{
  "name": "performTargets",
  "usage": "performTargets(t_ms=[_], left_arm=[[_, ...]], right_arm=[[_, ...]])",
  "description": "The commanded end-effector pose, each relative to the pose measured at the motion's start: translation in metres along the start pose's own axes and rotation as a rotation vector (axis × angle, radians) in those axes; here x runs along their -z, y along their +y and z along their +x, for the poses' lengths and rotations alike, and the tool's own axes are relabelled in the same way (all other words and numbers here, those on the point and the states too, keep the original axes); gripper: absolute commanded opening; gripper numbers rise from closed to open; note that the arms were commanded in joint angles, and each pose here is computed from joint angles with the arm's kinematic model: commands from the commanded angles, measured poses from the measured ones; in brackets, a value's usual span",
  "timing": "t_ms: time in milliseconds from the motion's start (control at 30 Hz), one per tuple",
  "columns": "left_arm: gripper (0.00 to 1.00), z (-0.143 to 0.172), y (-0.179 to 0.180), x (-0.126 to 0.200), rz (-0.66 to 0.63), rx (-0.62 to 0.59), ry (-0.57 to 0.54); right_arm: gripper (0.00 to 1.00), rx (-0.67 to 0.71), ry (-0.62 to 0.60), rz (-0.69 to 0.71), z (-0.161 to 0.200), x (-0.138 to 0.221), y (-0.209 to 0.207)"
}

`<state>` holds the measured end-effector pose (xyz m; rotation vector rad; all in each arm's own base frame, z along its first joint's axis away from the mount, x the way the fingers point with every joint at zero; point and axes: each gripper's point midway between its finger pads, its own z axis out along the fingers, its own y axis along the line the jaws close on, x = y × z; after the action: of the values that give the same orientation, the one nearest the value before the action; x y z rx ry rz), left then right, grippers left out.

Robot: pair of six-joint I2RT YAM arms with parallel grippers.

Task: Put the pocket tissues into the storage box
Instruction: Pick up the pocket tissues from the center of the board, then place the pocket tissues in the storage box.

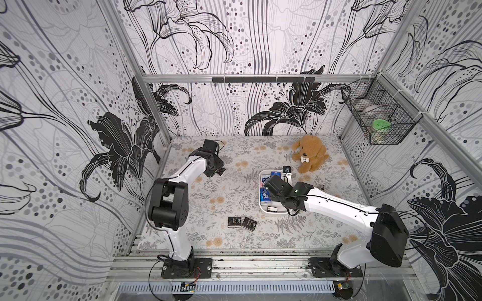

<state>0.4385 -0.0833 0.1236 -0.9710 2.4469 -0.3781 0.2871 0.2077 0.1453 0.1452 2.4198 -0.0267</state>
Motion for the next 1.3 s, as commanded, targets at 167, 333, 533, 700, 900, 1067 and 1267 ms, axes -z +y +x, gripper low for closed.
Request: performTargets(t_ms=[167,333,533,700,900,1067,1267], left_arm=[[0.43,0.075,-0.056,0.058,0.224,-0.261,-0.034],[0.43,0.12,-0.084,0.086,0.325,-0.352,-0.047],[0.43,0.192,-0.114,0.095,0.389,-0.526,-0.005],[0.43,0.238,-0.112,0.077,0.321,-0.671,0.045],[0.43,0.26,-0.091,0.057,0.247,-0.734,0.06],[0.44,0.258,-0.088,0.051,0.225,-0.732,0.036],[0.44,0.256,-0.09,0.044,0.217,-0.725,0.011]], right_arm=[[0.82,-0.109,0.03,-0.019,-0.01,-0.006,-0.021],[0.83,-0.221,0.056,-0.04,-0.005,-0.016,-0.047],[0.83,-0.308,0.092,-0.059,0.012,-0.022,-0.065],[0.83,-0.298,0.114,-0.057,0.019,-0.02,-0.068],[0.83,-0.306,0.106,-0.049,0.022,-0.014,-0.076],[0.82,-0.29,0.129,-0.118,0.028,-0.013,-0.067],[0.81,-0.236,0.192,-0.252,0.036,-0.014,-0.04]])
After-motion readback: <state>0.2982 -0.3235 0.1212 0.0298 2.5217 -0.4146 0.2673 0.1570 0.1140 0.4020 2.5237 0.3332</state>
